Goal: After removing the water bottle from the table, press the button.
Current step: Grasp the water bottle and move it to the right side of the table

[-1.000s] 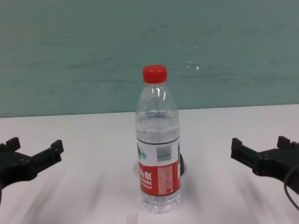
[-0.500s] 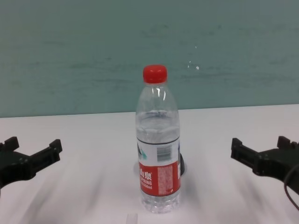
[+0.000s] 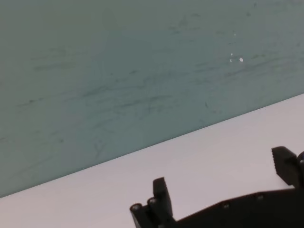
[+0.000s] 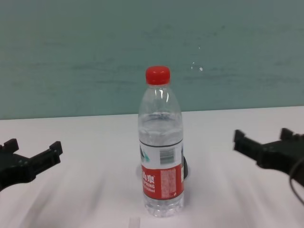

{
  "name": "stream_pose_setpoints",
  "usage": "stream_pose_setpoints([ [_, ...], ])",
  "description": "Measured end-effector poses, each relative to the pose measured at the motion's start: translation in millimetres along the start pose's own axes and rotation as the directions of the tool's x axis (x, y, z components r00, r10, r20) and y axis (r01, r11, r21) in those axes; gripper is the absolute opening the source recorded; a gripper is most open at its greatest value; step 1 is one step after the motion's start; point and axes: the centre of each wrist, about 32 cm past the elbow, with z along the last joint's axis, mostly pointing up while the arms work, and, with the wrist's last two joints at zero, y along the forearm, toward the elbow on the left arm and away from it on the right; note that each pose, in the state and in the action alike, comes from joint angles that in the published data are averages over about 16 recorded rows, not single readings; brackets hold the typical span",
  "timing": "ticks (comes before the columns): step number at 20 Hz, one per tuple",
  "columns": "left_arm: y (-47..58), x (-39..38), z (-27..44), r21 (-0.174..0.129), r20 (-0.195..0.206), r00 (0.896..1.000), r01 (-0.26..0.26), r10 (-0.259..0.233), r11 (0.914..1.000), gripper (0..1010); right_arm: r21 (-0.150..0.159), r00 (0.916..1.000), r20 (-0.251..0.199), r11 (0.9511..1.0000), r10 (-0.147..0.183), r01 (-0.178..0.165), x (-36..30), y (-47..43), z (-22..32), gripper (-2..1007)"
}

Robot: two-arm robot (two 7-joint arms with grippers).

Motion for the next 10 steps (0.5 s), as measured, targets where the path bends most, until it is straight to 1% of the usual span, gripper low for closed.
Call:
stream_pose_setpoints([
  [5, 0.0, 0.1, 0.0, 0.0, 0.0, 1.0, 0.0, 0.0, 1.0, 1003, -0.011, 0.9985, -0.012, 0.9986, 0.053, -0.053, -8.8, -5.8, 1.5, 1002],
  [10, 0.0, 0.1, 0.0, 0.0, 0.0, 1.0, 0.0, 0.0, 1.0, 1003, -0.03, 0.9938, -0.023, 0.9936, 0.109, -0.109, -17.6, -13.1, 2.8, 1002],
])
